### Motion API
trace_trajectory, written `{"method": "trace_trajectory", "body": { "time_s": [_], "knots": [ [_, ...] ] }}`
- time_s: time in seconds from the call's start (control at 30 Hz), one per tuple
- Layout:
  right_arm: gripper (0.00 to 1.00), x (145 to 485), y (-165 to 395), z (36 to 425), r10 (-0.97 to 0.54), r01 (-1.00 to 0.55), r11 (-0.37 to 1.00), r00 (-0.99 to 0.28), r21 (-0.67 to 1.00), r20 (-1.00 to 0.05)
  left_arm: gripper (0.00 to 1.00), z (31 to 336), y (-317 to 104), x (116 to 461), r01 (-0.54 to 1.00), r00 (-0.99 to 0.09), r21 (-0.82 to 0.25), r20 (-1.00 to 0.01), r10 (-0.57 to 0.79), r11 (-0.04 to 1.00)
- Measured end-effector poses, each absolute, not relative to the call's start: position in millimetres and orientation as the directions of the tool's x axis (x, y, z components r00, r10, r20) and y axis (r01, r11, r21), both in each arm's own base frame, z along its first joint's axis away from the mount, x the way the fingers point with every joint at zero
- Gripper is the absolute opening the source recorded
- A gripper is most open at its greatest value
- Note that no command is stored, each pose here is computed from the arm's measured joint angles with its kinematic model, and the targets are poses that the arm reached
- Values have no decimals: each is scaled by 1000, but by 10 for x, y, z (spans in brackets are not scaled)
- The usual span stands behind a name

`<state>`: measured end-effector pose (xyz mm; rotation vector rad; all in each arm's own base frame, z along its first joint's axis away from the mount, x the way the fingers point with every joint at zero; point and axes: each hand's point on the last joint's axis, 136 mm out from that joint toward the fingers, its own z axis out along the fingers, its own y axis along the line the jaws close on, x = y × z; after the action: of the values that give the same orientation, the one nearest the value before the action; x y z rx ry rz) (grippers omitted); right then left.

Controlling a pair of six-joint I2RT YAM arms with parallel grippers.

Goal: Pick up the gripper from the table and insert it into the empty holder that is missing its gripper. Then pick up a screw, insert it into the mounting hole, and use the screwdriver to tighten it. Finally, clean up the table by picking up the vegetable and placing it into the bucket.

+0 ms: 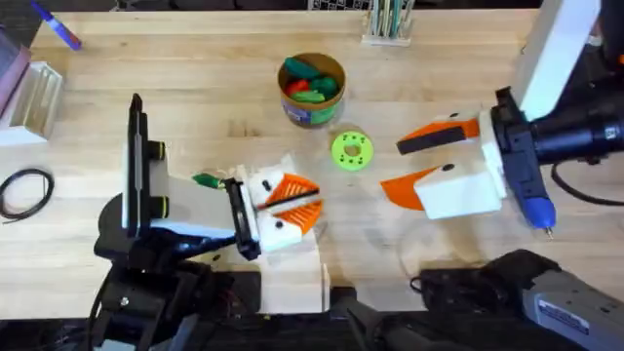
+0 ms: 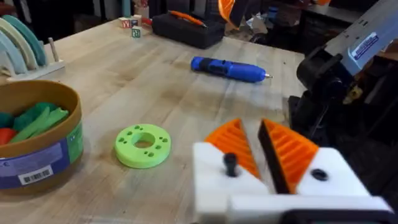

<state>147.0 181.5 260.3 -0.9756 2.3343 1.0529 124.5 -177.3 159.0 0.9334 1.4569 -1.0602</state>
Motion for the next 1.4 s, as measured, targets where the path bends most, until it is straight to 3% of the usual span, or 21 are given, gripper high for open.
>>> {"method": "trace_trajectory", "body": {
  "time_s": [0.03, 0.1, 0.27, 0.43, 0.6, 0.77, 0.93, 1.07, 1.4],
  "knots": [
    [913, 1457, 1827, 2601, -437, -738, 459, -672, 494, -598, 76, 1589, -1773, 1246, 945, -137, -128, -991, 8, 302],
    [912, 1461, 1849, 2607, -441, -747, 440, -663, 498, -605, 11, 1590, -1772, 1248, 945, -132, -123, -991, 9, 303],
    [913, 1545, 1874, 2537, -451, -741, 436, -671, 510, -588, 12, 1590, -1770, 1255, 944, -131, -122, -991, 9, 307],
    [913, 1909, 1661, 2183, -437, -636, 612, -767, 471, -470, 10, 1591, -1769, 1260, 943, -130, -121, -991, 9, 310],
    [914, 2320, 1179, 1762, -340, -446, 819, -884, 361, -321, 10, 1592, -1768, 1261, 943, -130, -121, -991, 9, 310],
    [914, 2635, 398, 1595, -114, -169, 969, -953, 181, -281, 10, 1592, -1767, 1266, 942, -130, -120, -992, 9, 313],
    [915, 2672, -417, 1565, 68, 64, 998, -957, 25, -282, 10, 1592, -1766, 1267, 942, -129, -120, -992, 9, 314],
    [915, 2655, -849, 1458, 132, 145, 989, -957, -30, -257, 10, 1592, -1763, 1276, 940, -129, -120, -992, 8, 319],
    [919, 2463, -1402, 1075, 120, 127, 990, -987, -61, -108, 10, 1593, -1756, 1298, 936, -127, -117, -992, 8, 332]
  ]
}}
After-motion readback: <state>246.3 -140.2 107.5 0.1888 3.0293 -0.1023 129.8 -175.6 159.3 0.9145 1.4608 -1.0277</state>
